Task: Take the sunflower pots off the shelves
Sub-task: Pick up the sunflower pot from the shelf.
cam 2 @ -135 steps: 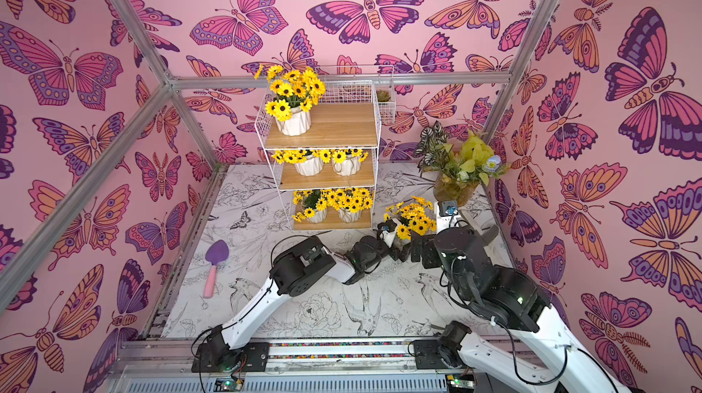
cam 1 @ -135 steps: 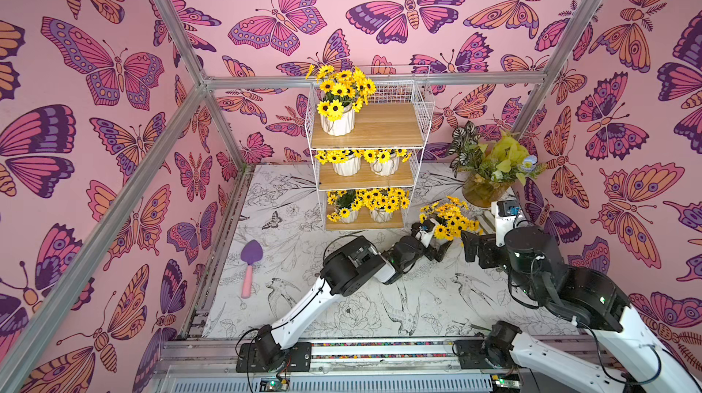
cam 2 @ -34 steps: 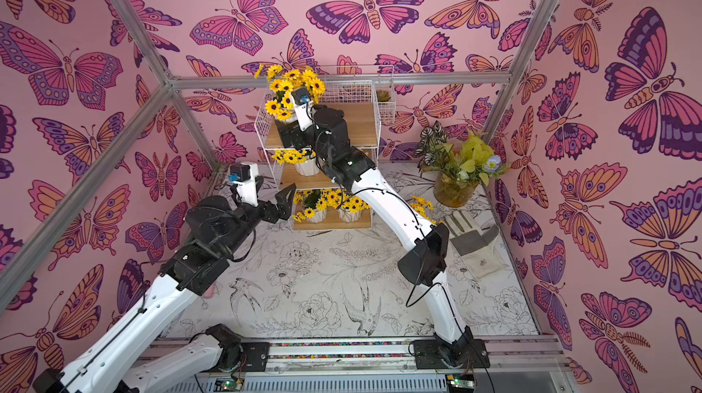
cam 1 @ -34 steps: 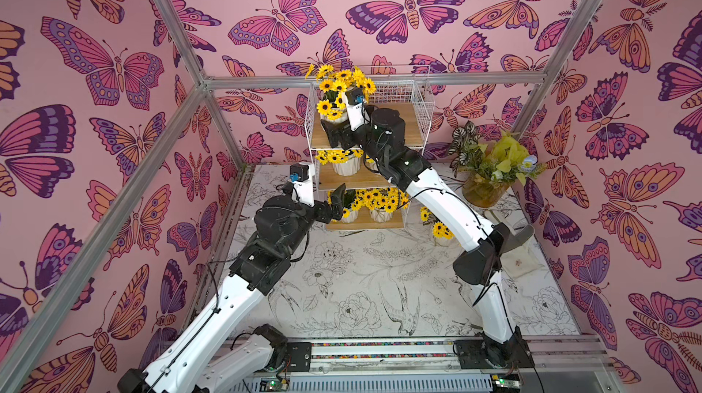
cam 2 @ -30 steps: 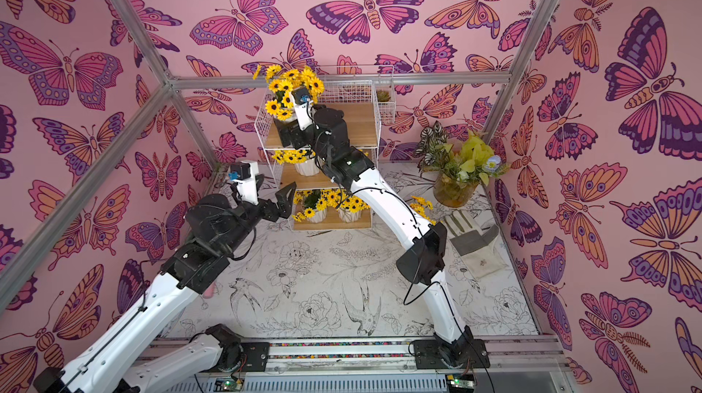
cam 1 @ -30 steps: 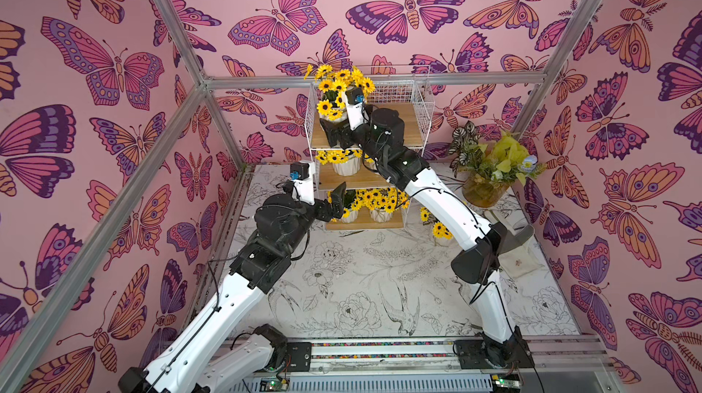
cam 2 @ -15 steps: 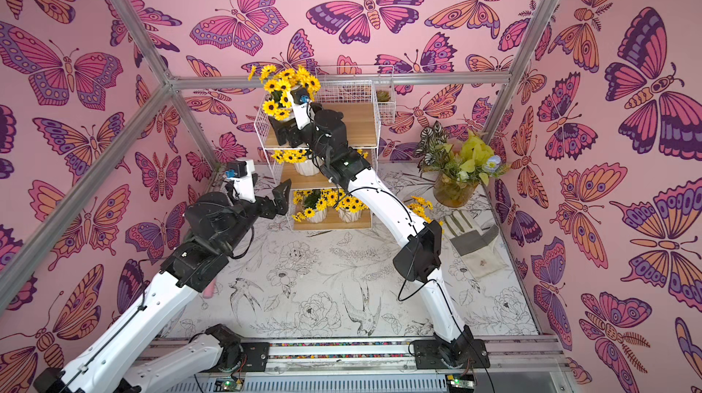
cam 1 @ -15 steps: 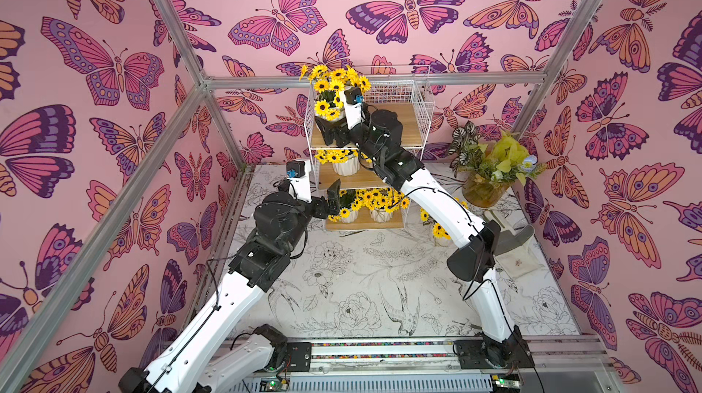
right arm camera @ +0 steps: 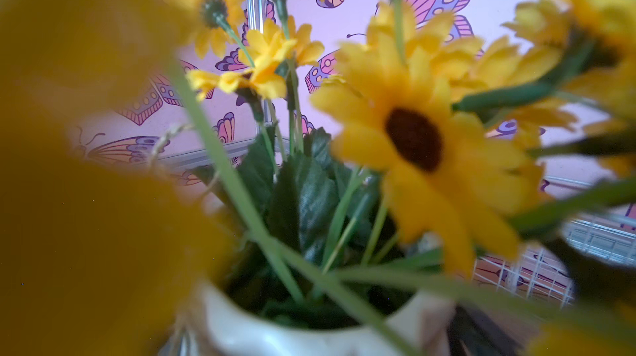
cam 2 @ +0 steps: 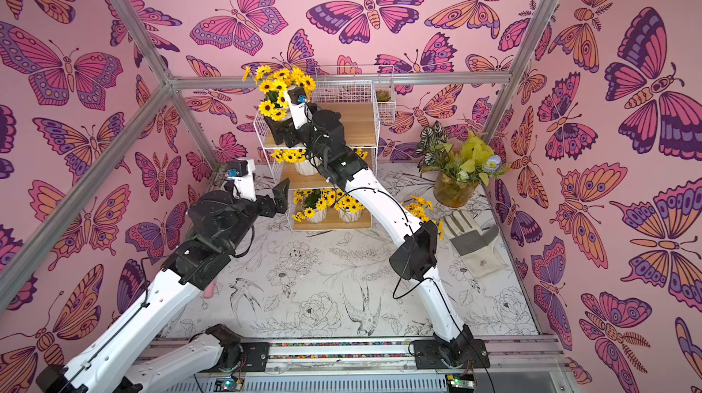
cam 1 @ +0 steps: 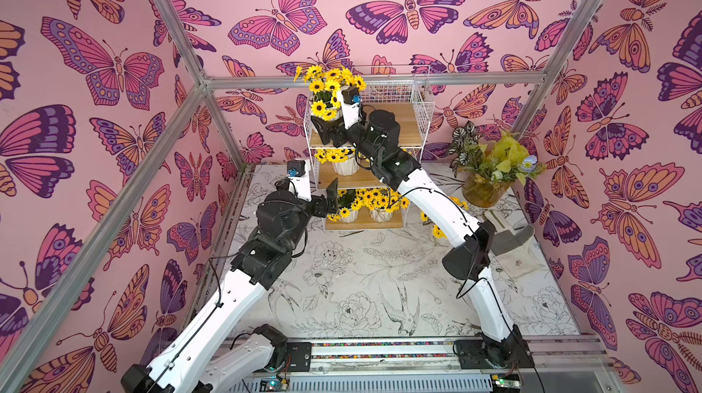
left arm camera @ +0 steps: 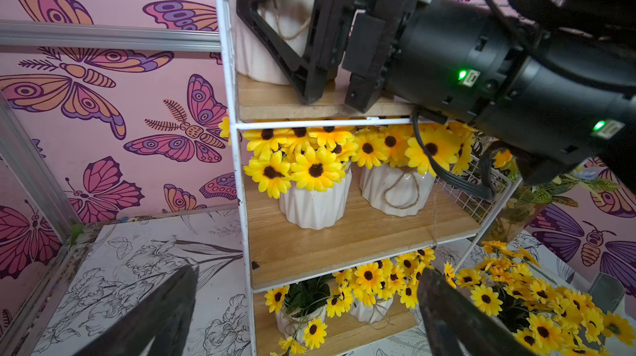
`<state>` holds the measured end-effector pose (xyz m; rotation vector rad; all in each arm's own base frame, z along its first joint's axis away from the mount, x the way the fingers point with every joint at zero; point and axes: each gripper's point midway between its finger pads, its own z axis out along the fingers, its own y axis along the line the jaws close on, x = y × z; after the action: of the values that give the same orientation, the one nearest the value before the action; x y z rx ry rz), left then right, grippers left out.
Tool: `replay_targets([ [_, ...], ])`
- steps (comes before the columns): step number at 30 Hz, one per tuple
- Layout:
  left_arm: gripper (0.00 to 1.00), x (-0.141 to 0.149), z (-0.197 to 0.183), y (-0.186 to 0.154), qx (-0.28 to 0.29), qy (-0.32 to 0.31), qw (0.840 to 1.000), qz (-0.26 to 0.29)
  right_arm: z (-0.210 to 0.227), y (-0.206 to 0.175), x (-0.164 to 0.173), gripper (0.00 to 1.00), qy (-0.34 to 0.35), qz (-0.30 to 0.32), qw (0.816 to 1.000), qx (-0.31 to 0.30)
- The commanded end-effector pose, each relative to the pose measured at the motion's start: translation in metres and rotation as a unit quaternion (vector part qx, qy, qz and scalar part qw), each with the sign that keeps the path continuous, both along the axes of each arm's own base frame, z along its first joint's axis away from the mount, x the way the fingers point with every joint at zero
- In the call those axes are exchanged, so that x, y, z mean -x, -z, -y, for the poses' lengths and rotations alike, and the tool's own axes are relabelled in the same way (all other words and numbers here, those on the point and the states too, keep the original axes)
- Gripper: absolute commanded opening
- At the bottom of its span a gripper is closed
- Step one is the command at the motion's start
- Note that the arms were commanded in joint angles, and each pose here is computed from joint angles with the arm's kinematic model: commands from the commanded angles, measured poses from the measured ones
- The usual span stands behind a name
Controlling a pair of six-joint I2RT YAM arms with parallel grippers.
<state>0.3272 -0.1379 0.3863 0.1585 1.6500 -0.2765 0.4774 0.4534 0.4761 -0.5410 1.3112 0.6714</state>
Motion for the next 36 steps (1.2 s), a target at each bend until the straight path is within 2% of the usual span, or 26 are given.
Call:
replay_targets([
  [1,0.99,-0.001,-0.006,0.000,-0.009,-0.012,1.000,0.003,-0.005,0.035,-0.020,0.82,0.006,-0.013,0.999,0.033],
  [5,1.00,0.001,-0.011,-0.001,-0.011,-0.020,1.000,0.007,-0.003,0.036,-0.013,0.71,0.003,-0.009,0.999,0.041],
  [8,1.00,0.001,-0.014,0.001,-0.015,-0.023,1.000,0.008,0.001,0.032,-0.003,0.68,0.002,0.005,0.999,0.044],
  [18,1.00,0.000,-0.015,0.006,-0.006,-0.025,1.000,0.000,0.015,0.031,0.022,0.69,0.001,0.005,0.998,0.060],
  [22,1.00,-0.001,-0.014,0.009,-0.005,-0.025,1.000,-0.003,0.016,0.031,0.031,0.73,-0.007,0.003,0.999,0.054],
  [26,1.00,-0.002,-0.014,0.012,-0.006,-0.025,1.000,-0.006,0.011,0.034,0.032,0.88,-0.005,0.005,0.998,0.061],
  [31,0.99,-0.002,-0.014,0.014,-0.004,-0.025,1.000,-0.007,0.003,0.036,0.024,0.99,-0.007,-0.001,0.998,0.064],
  [36,0.99,-0.003,-0.013,0.014,-0.007,-0.023,1.000,-0.007,-0.003,0.034,0.018,0.99,-0.006,0.001,0.998,0.059],
])
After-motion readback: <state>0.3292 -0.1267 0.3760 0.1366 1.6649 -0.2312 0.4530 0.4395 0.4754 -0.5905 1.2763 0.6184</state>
